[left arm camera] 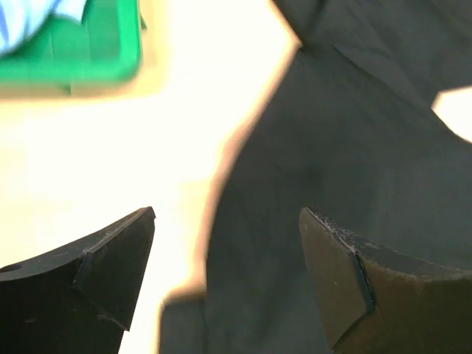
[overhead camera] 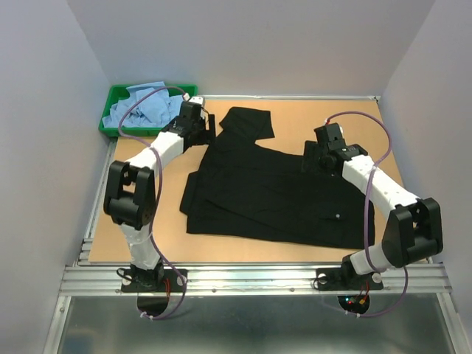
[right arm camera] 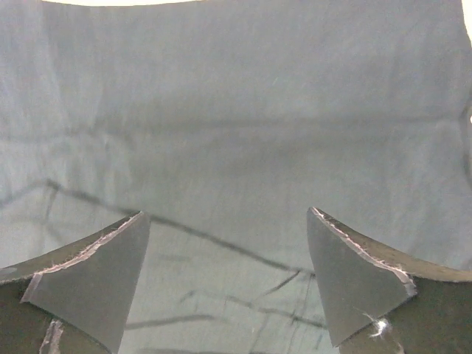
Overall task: Fold and stack the long sleeve shirts
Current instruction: Fold the shirt
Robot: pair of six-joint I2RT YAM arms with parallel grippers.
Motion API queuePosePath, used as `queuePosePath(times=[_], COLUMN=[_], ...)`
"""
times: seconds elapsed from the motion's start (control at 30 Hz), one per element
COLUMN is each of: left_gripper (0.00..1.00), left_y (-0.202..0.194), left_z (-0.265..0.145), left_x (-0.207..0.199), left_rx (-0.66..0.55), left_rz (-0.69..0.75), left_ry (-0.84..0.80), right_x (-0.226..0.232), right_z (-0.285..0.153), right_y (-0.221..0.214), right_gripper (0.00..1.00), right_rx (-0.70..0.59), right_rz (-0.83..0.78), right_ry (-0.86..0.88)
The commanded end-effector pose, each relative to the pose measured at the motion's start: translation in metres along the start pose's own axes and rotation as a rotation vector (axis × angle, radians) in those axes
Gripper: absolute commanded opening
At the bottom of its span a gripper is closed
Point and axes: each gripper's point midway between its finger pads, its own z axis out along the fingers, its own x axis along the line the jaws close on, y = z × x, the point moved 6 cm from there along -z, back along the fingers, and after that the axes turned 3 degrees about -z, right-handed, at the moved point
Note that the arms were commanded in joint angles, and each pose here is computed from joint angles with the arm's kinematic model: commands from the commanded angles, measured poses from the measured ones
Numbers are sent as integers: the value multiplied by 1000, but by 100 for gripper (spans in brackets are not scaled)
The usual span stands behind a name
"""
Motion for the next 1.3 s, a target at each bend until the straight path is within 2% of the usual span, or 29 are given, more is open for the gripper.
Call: queuePosePath(times=[0.0, 0.27, 0.57, 0.7, 0.83, 0.93, 0.97, 1.03, 1.07, 1.13, 1.17, 1.23, 1.27], left_gripper=[90, 79, 66, 64, 58, 50, 45, 42, 37, 35, 28, 25, 18], left_y=[16, 17, 4, -3, -5, 1, 3, 4, 5, 5, 6, 7, 7], left_z=[29, 71, 98, 105, 108, 106, 105, 105, 106, 107, 107, 106, 106], left_x=[-1, -10, -9, -11, -13, -15, -15, -17, -19, -21, -23, -26, -26], left_rx=[31, 63, 123, 155, 166, 152, 146, 143, 137, 140, 140, 130, 128], left_rz=[69, 71, 84, 85, 96, 101, 103, 103, 107, 106, 104, 100, 97], left_ry=[-109, -225, -225, -251, -268, -278, -281, -294, -306, -328, -345, -366, -368], right_x=[-7, 2, -6, -5, -3, -3, -5, -7, -11, -16, -25, -37, -41], right_z=[-7, -30, -20, -11, -2, 4, 10, 15, 20, 25, 28, 37, 41], right_y=[35, 25, 11, 14, 23, 28, 30, 33, 38, 43, 49, 60, 65], right_gripper=[89, 87, 88, 88, 88, 88, 88, 88, 88, 88, 88, 86, 86], right_rx=[-131, -137, -120, -120, -125, -128, -121, -115, -113, -113, -115, -118, -125], right_rz=[43, 62, 39, 33, 33, 25, 27, 30, 43, 62, 90, 137, 149], right_ry=[-45, 114, 59, 39, 20, 12, -3, -8, -16, -26, -40, -54, -61])
